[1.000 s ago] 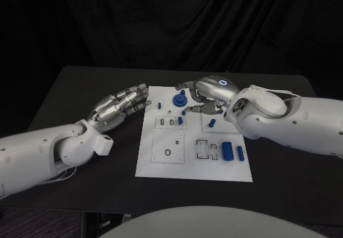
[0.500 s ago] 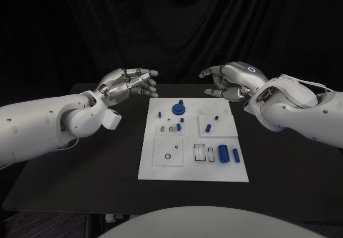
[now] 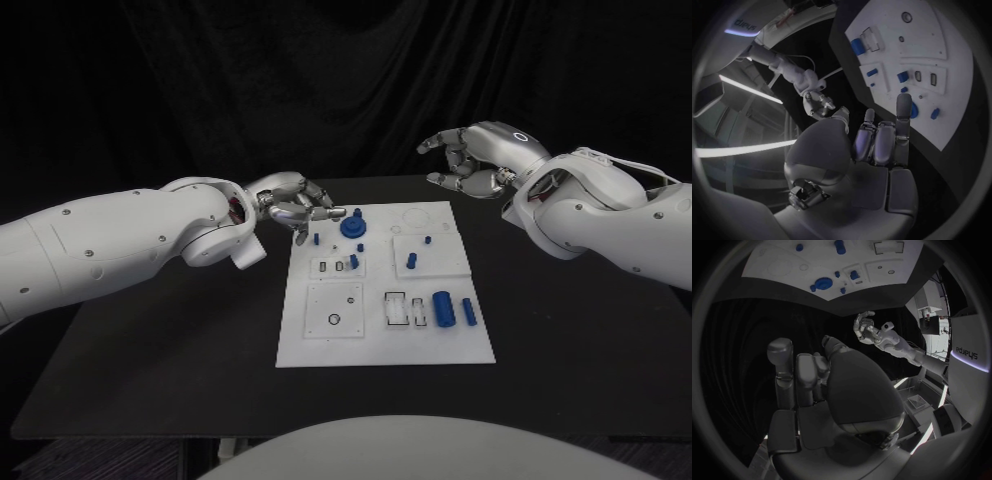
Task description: Assemble the parts on the task board
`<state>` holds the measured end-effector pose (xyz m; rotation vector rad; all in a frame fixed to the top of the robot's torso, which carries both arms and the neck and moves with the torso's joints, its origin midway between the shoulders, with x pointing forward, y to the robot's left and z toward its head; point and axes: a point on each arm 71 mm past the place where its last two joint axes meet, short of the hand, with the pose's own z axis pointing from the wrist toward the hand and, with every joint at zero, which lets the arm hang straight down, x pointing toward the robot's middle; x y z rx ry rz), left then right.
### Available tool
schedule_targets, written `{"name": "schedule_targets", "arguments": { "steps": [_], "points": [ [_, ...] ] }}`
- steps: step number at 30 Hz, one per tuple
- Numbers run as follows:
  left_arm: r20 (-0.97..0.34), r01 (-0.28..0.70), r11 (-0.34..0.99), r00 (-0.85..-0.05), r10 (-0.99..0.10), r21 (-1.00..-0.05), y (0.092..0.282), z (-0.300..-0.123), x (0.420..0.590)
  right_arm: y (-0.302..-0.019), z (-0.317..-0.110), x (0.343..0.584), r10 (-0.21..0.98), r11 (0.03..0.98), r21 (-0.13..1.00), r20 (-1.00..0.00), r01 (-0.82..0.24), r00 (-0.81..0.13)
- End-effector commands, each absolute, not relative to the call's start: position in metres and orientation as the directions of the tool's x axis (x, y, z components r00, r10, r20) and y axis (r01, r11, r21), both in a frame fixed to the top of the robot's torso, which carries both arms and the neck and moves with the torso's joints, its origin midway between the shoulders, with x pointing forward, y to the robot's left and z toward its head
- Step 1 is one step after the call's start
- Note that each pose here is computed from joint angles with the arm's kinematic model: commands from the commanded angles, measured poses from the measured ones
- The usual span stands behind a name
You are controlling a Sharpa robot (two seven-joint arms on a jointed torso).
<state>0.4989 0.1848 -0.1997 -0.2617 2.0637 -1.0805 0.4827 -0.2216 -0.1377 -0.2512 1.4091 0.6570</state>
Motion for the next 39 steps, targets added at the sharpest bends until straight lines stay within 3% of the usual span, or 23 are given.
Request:
{"name": "schedule_targets", "arguments": {
  "steps": [1,7,11,15,39],
  "points": [
    [-0.689,0.105,0.826,-0.615,-0.383,-0.553,0.188,-0.207,0.503,-0.226,-0.139,0.482,0.283,0.799,0.223,-0.959,-0.559,0.023],
    [-0.708,0.057,0.889,-0.629,-0.321,-0.454,0.175,-0.213,0.502,-0.231,-0.141,0.483,0.277,0.809,0.222,-0.961,-0.545,0.020],
    [-0.738,0.071,0.927,-0.629,-0.244,-0.367,0.165,-0.215,0.503,-0.232,-0.143,0.485,0.269,0.814,0.221,-0.963,-0.538,0.011],
    [-0.747,0.081,0.938,-0.629,-0.215,-0.338,0.157,-0.216,0.504,-0.231,-0.145,0.486,0.264,0.815,0.222,-0.965,-0.535,0.002],
    [-0.748,0.126,0.927,-0.634,-0.199,-0.354,0.131,-0.227,0.500,-0.226,-0.155,0.486,0.268,0.804,0.225,-0.963,-0.551,-0.002]
  ]
}}
